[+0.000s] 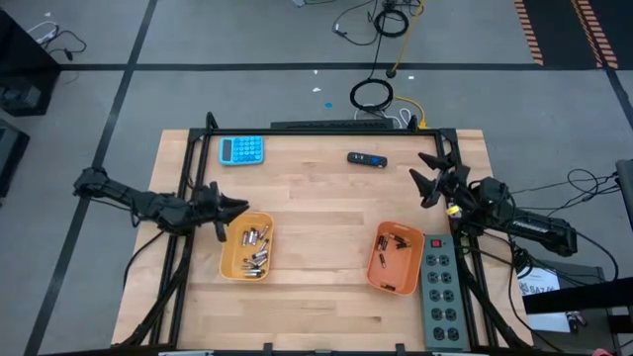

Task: Sort batteries
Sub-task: Return to Home Position

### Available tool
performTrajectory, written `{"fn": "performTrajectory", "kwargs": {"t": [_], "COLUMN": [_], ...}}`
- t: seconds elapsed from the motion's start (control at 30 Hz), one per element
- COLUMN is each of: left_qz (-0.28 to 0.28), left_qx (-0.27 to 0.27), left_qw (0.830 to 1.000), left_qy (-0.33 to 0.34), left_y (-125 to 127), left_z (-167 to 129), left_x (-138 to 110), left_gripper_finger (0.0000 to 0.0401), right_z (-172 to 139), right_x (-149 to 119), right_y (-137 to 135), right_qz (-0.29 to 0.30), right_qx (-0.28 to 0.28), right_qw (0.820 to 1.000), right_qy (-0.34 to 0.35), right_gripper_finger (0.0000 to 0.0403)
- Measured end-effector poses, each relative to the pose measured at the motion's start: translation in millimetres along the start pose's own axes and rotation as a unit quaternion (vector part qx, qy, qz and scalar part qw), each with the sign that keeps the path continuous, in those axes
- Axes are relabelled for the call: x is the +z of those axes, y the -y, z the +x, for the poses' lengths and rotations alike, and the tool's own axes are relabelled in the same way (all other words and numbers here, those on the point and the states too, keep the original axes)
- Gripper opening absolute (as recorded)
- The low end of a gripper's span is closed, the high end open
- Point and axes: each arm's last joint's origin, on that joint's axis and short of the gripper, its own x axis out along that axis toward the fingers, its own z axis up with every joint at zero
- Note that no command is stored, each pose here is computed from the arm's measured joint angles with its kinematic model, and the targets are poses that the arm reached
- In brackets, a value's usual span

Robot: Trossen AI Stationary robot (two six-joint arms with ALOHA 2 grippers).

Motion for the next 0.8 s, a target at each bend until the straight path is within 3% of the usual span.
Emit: {"fn": "performTrajectory", "kwargs": {"t": [0.33,0.7,0.8], "left_qz": [0.051,0.052,0.018], "left_qx": [-0.01,-0.003,-0.027], "left_qw": [0.998,0.997,0.998], "left_qy": [0.043,0.054,0.046], "left_y": [-0.8,-1.9,-0.6], "left_z": [-5.8,-7.3,-7.2], "left_x": [9.0,10.8,10.2], "left_gripper_finger": [0.0074,0.0074,0.0074], "right_z": [0.0,0.0,0.0], "right_x": [-1.3,-1.3,-1.3], "right_y": [0.4,0.4,0.4], "right_qz": [0.027,0.024,0.024], "right_qx": [-0.006,-0.006,-0.006], "right_qw": [1.0,1.0,1.0], "right_qy": [-0.006,-0.006,-0.006], "right_gripper_finger": [0.0297,0.0297,0.0297]}}
